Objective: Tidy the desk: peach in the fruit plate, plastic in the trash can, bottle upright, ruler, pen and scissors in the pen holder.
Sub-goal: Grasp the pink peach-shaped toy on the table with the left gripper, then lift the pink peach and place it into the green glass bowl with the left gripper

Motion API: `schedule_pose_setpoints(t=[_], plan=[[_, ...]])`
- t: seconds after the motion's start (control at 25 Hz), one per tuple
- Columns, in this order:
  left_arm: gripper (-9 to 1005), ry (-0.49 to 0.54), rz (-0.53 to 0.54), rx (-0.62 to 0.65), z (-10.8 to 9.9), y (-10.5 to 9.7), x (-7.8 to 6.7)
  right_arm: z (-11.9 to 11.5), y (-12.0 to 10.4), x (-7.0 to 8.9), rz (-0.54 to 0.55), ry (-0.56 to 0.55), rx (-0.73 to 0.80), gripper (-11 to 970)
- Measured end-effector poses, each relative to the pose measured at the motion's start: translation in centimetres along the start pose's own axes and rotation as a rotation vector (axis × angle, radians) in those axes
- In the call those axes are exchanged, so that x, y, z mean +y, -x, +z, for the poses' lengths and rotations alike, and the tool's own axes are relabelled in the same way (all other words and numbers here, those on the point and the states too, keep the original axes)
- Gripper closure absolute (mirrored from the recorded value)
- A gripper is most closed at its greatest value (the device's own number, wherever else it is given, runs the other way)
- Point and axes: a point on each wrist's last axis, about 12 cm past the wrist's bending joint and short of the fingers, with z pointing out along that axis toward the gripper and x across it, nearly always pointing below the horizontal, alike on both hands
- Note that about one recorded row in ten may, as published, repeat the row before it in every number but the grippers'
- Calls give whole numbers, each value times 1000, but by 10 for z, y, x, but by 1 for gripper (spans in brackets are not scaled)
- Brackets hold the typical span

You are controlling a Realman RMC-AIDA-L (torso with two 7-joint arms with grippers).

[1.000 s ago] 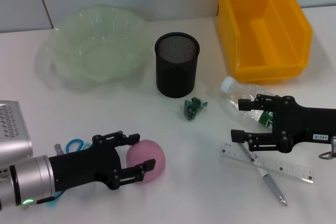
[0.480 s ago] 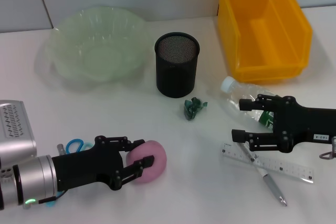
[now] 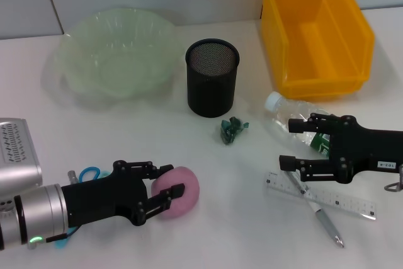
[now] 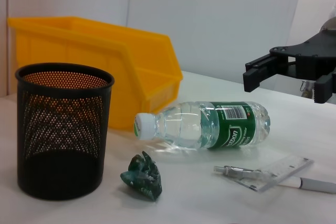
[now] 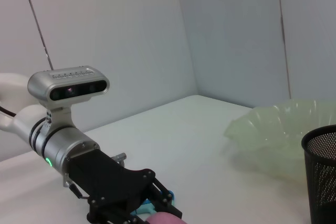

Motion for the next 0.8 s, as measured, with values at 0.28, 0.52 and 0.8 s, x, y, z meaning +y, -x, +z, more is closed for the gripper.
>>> schedule_pose_setpoints(t=[0.28,0.52,0.8], plan=[[624,-6,6,0,2,2,1,0,0,0,0,-1,1,136],[645,-4,7,0,2,3,2,-1,0,0,0,-2,0,136],[706,-4,19,-7,2,6,3,-2,0,-1,0,-9,-4,136]])
